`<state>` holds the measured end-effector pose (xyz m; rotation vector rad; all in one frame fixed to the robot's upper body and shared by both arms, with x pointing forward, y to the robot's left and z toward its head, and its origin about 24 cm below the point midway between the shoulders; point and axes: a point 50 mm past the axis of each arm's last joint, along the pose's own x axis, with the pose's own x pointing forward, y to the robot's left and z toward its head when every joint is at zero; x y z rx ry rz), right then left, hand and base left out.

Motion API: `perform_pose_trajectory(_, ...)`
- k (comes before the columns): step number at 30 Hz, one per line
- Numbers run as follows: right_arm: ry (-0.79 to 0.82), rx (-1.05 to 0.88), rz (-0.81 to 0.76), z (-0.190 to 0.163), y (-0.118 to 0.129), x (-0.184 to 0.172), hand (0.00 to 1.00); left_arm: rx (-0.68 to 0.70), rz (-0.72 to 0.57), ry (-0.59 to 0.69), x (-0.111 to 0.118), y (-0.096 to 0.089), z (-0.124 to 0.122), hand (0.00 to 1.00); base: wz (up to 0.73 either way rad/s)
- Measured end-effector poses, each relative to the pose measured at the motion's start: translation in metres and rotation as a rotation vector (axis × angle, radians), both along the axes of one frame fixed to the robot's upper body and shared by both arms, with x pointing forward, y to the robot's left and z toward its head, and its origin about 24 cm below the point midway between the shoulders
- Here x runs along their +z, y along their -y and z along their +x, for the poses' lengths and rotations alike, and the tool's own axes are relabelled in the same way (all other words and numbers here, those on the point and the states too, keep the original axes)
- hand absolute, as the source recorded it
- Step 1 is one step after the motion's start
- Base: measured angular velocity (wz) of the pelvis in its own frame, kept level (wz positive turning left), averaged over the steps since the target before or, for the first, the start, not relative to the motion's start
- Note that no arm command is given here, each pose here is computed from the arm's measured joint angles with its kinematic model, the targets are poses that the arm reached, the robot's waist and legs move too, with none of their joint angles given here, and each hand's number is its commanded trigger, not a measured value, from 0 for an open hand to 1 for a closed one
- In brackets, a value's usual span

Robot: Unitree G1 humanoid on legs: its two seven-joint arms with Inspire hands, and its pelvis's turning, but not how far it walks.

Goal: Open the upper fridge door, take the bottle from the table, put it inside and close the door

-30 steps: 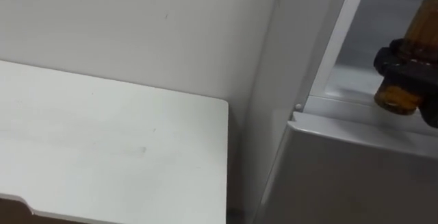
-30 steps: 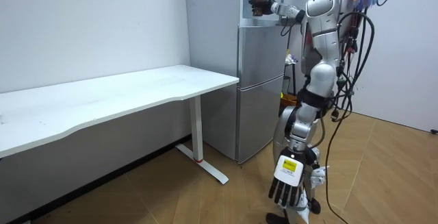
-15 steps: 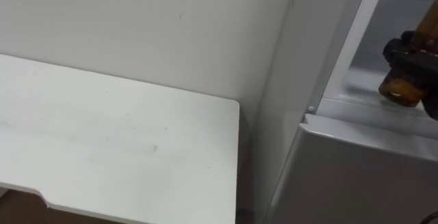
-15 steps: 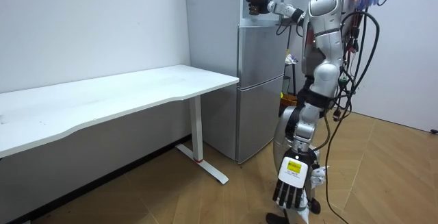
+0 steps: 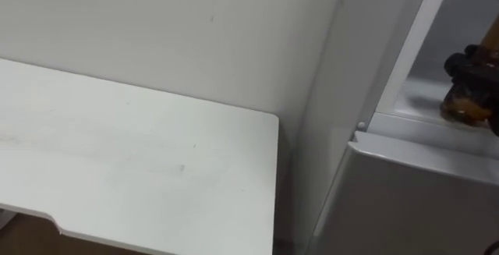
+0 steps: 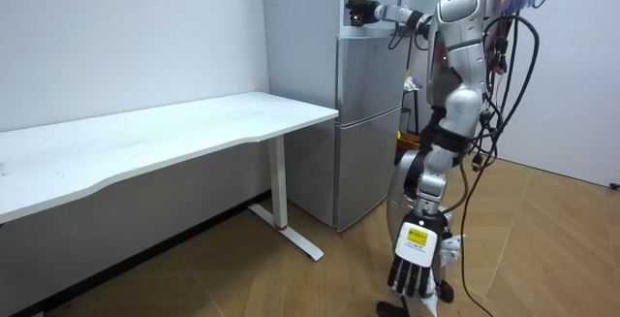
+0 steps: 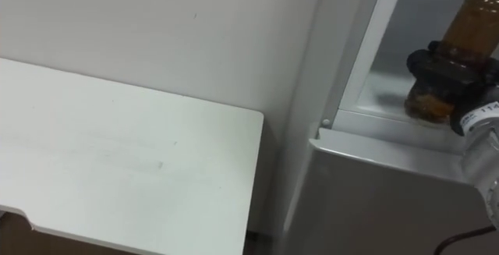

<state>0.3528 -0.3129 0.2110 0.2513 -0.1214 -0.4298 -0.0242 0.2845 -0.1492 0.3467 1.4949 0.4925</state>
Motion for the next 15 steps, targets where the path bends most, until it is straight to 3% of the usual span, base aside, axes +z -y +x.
perform_pose_trajectory(15,-0.085,0.046,-0.089,0.0095,0.0012,-0.0035,1.00,-0.008,-0.016,-0.002,0.0026,-0.0068,0.0009,0.00,0.00)
